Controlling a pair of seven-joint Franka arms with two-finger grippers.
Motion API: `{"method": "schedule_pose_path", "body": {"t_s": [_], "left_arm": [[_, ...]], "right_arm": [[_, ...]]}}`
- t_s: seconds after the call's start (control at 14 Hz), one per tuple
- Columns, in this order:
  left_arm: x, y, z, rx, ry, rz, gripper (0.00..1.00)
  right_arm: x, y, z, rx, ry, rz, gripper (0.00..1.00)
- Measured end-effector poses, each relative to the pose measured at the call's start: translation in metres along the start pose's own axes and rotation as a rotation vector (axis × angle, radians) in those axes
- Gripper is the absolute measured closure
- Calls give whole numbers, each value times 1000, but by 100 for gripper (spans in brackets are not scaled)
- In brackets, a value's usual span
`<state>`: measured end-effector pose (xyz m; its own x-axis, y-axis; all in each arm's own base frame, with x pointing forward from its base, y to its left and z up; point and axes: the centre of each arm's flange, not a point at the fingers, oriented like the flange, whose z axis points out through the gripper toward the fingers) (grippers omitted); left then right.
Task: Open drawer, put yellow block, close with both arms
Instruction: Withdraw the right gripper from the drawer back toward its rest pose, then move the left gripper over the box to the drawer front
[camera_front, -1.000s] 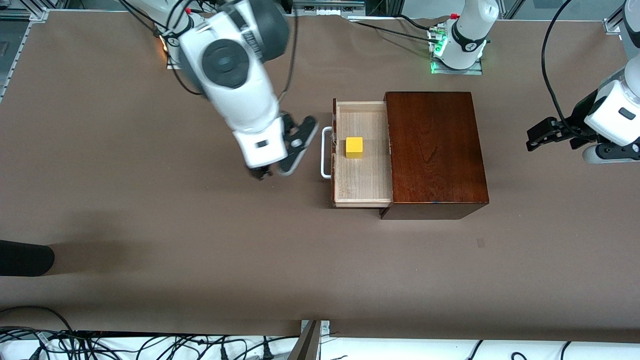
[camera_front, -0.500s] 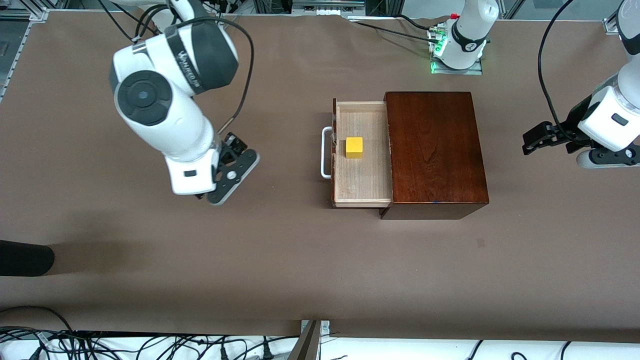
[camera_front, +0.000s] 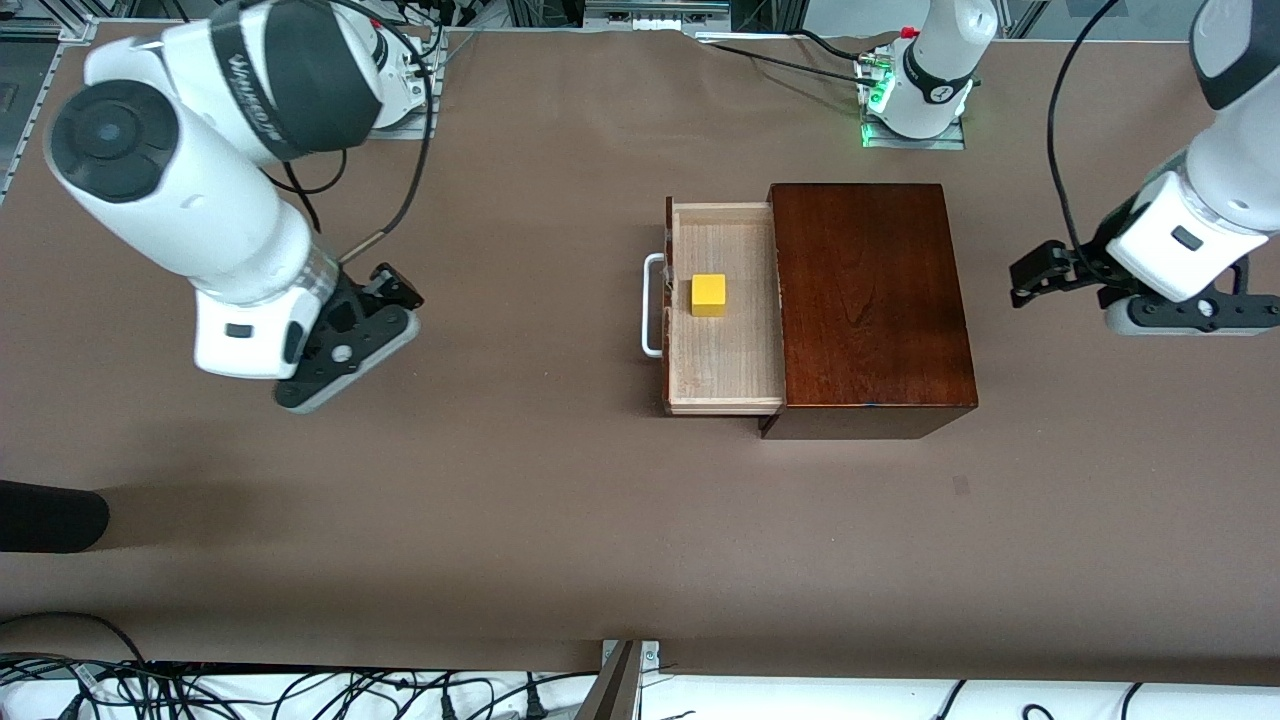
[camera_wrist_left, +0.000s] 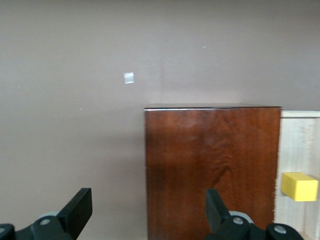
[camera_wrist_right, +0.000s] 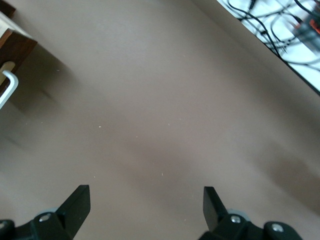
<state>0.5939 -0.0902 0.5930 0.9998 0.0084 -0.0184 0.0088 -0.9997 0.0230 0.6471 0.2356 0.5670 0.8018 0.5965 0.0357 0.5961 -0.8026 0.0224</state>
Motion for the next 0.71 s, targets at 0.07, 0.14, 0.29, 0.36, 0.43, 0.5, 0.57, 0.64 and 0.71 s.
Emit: {"method": "schedule_pose_path", "body": {"t_s": [0.07,0.14,0.29,0.36,0.43,0.5,0.57,0.64,0.71], "left_arm": [[-2,13,-1,-3,3,12,0],[-3,25,-1,-4,3,17,0],[-7,45,0,-3,1,18,0],[-9,53,1,-3,0,16,0],[-10,60,1,-3,0,16,0],[-13,68,1,-3,0,13,0],[-16,79,1,-3,-1,2,0],[-20,92,2,-3,-2,-13,0],[-24,107,3,-2,-4,-33,0]], "right_arm": [[-7,7,-3,0,3,38,0],[-14,14,-6,1,5,71,0],[-31,37,-10,3,5,130,0],[-41,52,-11,2,11,171,0],[-51,66,-12,1,22,222,0],[-61,78,-12,3,34,282,0],[-71,87,-11,11,37,340,0],[-80,93,-10,19,34,387,0],[-90,98,-10,24,29,430,0]]}}
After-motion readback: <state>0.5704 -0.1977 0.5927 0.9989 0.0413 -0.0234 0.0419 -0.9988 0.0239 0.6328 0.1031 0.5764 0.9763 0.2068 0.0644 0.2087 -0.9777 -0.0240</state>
